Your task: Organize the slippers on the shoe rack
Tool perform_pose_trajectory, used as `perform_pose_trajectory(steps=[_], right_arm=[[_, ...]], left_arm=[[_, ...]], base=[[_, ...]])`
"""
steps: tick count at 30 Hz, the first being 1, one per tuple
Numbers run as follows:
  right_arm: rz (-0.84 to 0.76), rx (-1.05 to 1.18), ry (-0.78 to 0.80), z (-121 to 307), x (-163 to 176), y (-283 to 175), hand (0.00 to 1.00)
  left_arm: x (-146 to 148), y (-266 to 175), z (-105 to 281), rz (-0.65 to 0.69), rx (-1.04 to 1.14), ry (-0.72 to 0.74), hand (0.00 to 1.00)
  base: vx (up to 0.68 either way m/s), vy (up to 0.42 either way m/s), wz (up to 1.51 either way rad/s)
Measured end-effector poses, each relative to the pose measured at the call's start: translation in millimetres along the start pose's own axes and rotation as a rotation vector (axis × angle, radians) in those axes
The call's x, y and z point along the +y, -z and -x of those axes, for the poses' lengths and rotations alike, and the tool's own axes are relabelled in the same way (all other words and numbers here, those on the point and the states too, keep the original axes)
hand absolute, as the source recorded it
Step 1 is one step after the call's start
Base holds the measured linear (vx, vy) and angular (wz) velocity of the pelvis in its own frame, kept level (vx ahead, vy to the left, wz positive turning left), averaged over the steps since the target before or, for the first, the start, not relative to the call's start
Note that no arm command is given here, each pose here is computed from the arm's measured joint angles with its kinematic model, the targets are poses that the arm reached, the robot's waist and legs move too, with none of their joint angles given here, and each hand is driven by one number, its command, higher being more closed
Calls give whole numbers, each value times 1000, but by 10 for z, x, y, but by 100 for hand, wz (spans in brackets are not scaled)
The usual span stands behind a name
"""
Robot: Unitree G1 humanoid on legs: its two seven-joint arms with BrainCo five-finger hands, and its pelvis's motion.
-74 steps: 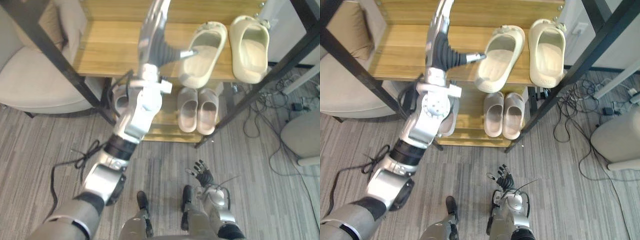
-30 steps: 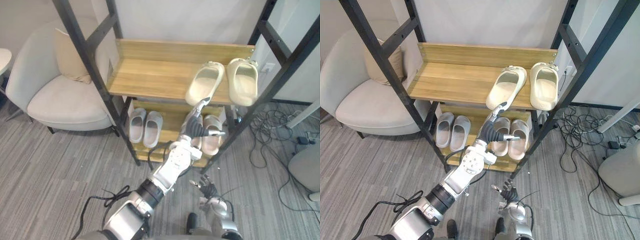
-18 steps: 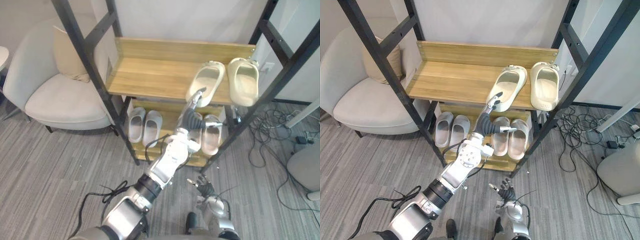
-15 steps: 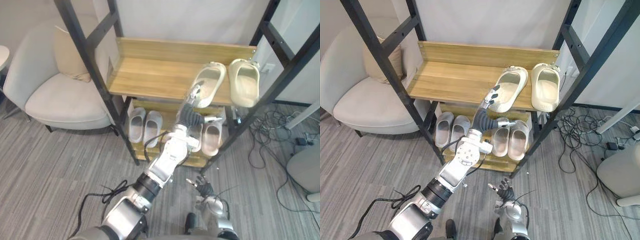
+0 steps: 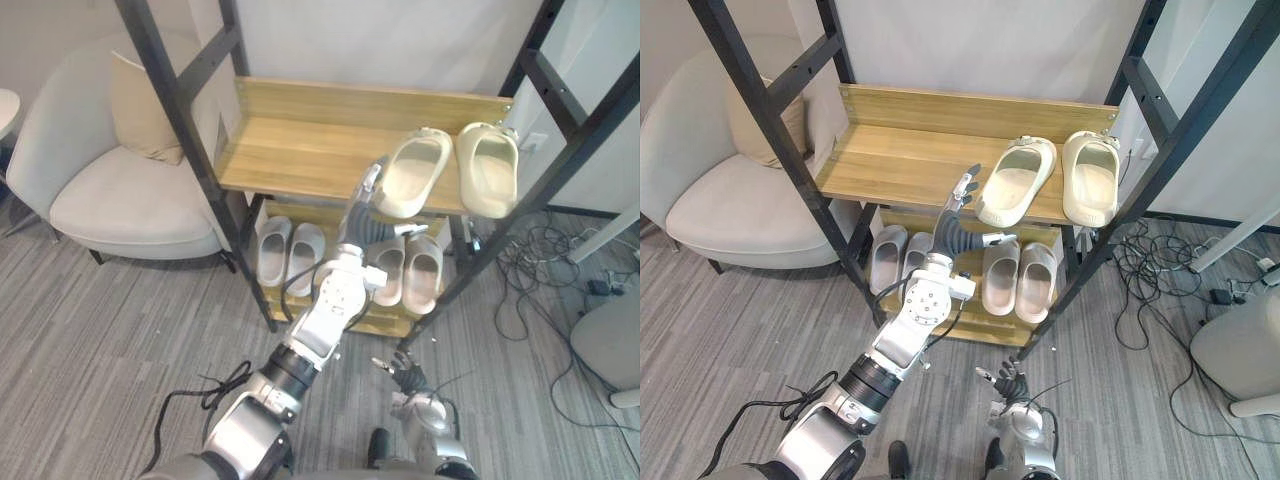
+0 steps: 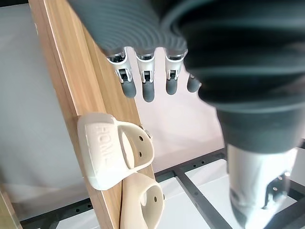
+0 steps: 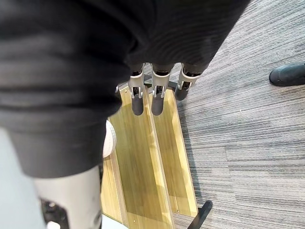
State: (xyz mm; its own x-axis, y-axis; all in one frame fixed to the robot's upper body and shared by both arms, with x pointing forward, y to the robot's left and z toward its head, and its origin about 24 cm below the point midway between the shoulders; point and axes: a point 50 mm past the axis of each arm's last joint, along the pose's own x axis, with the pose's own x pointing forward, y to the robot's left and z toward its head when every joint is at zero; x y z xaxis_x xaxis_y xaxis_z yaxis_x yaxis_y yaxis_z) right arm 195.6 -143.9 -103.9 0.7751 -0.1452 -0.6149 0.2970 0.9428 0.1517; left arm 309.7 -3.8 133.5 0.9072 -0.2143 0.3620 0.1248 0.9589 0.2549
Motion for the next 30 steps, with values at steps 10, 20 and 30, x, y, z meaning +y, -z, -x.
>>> perform_pose_trajectory(steps=[10,20,30], right_arm=[[1,1,2,0,-7,1,0],[-14,-3,18,-10,-41,-17,0],[-20,-14,16,-27,-38,-55,0]], left_arm=[[-24,216,33,-33,100,16,0],[-23,210,-32,-71,90,36,0],[-128,120,-48,-94,45,89,0]], base=[[0,0,-3],[-4,5,-4],[0,0,0]])
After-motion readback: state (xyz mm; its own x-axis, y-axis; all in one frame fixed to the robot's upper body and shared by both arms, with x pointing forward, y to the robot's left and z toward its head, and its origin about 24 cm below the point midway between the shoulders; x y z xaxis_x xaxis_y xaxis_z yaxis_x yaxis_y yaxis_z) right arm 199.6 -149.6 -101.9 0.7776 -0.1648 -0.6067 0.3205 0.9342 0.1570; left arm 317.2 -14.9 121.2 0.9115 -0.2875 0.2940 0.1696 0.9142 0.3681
